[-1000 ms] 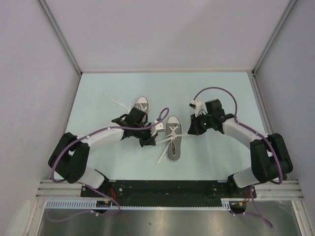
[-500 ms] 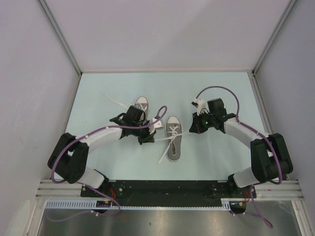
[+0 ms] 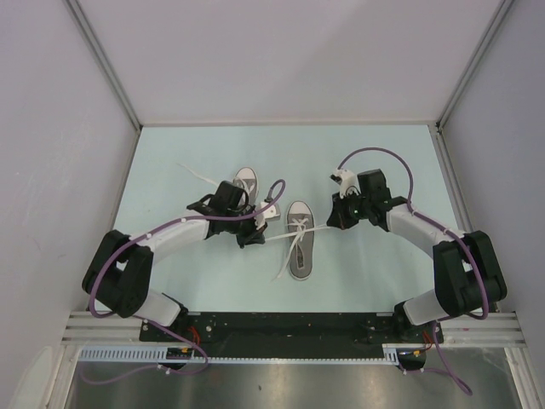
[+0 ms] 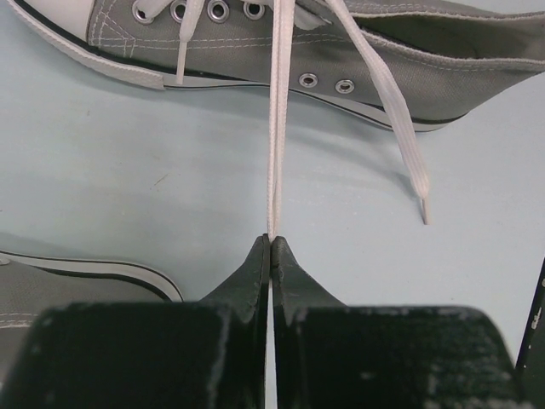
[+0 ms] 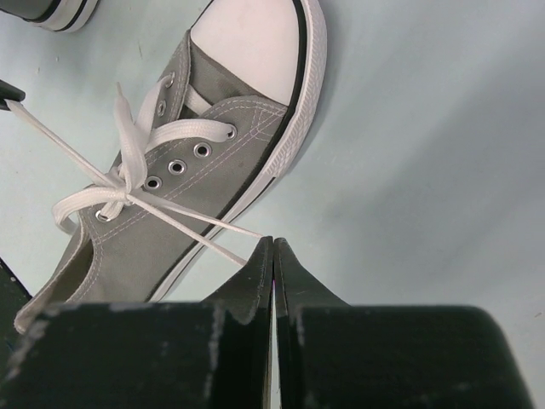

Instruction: Tie the shoes

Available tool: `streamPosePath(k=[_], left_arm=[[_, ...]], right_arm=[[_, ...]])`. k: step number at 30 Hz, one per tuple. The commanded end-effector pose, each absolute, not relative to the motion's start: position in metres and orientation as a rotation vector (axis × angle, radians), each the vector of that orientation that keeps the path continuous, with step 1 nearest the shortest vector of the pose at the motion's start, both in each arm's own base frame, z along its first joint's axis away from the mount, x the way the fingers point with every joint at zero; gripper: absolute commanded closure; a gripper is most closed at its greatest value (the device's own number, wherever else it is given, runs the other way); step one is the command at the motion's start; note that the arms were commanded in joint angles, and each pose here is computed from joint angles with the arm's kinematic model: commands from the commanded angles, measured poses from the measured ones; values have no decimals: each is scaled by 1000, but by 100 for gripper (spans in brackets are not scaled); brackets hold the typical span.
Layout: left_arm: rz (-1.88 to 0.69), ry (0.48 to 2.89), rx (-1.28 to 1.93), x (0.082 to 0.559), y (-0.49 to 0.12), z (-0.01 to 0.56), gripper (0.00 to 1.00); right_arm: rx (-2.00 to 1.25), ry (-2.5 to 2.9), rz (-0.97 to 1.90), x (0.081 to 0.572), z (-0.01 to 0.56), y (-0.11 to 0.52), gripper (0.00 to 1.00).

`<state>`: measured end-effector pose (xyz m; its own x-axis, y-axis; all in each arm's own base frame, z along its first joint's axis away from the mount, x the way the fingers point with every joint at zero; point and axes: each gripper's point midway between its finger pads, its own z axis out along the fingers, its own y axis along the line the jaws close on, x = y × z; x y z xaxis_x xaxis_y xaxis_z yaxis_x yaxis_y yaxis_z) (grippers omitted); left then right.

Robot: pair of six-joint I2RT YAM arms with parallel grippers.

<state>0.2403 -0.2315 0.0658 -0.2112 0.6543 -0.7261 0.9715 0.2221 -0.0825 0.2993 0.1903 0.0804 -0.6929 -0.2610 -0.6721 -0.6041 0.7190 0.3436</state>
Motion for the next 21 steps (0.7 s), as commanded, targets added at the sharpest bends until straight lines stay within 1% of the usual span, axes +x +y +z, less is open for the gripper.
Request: streamPosePath(k=[1, 5, 6, 7, 8, 9, 10, 11, 12, 13, 14, 15, 16, 17, 18, 19, 20, 21], left_arm=[[-709, 1939, 1468, 251, -229, 73, 100], [-772, 1914, 1455, 247, -239, 83, 100], [-784, 1904, 1454, 245, -243, 87, 90], [-810, 1886, 1447, 244, -248, 94, 82], [-820, 1868, 1416, 244, -250, 106, 74], [-815, 1831, 1388, 248, -254, 119, 60], [-815, 1831, 1342, 251, -255, 130, 55], [-795, 1790, 1314, 253, -255, 149, 51], [-777, 1771, 1286, 258, -256, 165, 45], [-755, 1776, 1246, 263, -254, 176, 41], [-742, 1768, 1223, 265, -252, 189, 38], [-719, 1736, 1182, 270, -248, 215, 31], [-719, 1742, 1132, 271, -244, 228, 29], [-684, 1742, 1075, 279, -235, 242, 10], [-651, 1706, 1025, 281, -227, 269, 1], [-648, 1724, 955, 284, -220, 282, 1], [-599, 1744, 868, 294, -202, 293, 1], [-588, 1716, 821, 296, -192, 318, 0]], right_arm=[[-631, 2269, 636, 320, 91, 178, 100], [-693, 2210, 803, 305, 108, 201, 100], [-704, 2197, 834, 301, 113, 207, 99], [-717, 2176, 857, 298, 121, 213, 82], [-723, 2157, 886, 296, 130, 216, 75], [-715, 2126, 893, 300, 144, 219, 68], [-709, 2092, 879, 302, 158, 217, 54], [-705, 2072, 865, 304, 167, 215, 47], [-708, 2031, 846, 309, 184, 214, 42], [-698, 2006, 818, 313, 195, 209, 35], [-685, 1964, 791, 316, 212, 202, 33], [-686, 1938, 769, 318, 226, 198, 32], [-681, 1921, 751, 318, 236, 194, 29], [-683, 1887, 729, 315, 250, 189, 27], [-686, 1893, 719, 309, 253, 186, 25], [-699, 1873, 692, 308, 262, 183, 19], [-699, 1844, 666, 301, 274, 177, 15], [-683, 1871, 636, 298, 271, 170, 7]])
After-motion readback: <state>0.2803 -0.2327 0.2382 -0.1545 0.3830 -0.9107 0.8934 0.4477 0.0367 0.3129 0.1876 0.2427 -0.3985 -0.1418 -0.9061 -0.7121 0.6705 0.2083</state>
